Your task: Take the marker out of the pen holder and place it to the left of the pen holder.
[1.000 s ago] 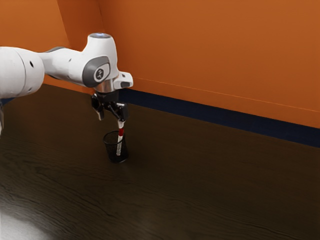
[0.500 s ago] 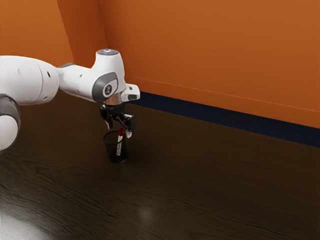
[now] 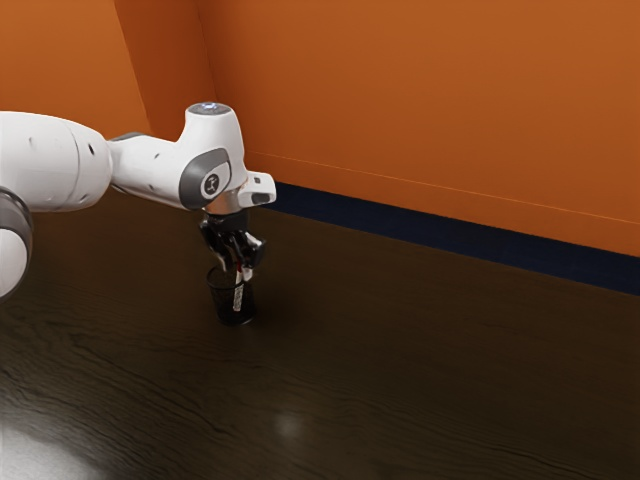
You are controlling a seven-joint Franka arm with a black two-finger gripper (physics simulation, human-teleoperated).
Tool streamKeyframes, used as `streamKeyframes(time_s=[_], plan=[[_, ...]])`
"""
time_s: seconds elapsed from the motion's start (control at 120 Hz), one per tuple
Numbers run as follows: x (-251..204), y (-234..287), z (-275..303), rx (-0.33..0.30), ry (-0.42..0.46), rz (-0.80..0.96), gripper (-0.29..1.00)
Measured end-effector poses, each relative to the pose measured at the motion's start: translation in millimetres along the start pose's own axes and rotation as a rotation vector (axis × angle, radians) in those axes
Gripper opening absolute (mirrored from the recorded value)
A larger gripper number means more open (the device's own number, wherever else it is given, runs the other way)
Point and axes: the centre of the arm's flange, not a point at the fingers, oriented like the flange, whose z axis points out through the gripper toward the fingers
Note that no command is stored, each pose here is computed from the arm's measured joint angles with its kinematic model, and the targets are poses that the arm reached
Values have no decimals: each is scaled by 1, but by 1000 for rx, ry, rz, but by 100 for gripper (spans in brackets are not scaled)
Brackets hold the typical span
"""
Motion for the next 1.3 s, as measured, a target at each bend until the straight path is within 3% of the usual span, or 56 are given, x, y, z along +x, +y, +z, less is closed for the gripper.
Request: streamKeyframes(time_s=[0.2,0.483,0.75,0.908,1.133,1.3], plan=[[0,-2,-6,5,9,6,4],[-10,-21,-39,22,47,-22,-5],[-25,-54,-133,164,145,-9,-7],[-19,-121,-96,175,51,-93,-8],[-7,-163,-25,82,-130,-119,-8],[10,-180,2,32,-163,-88,-8]])
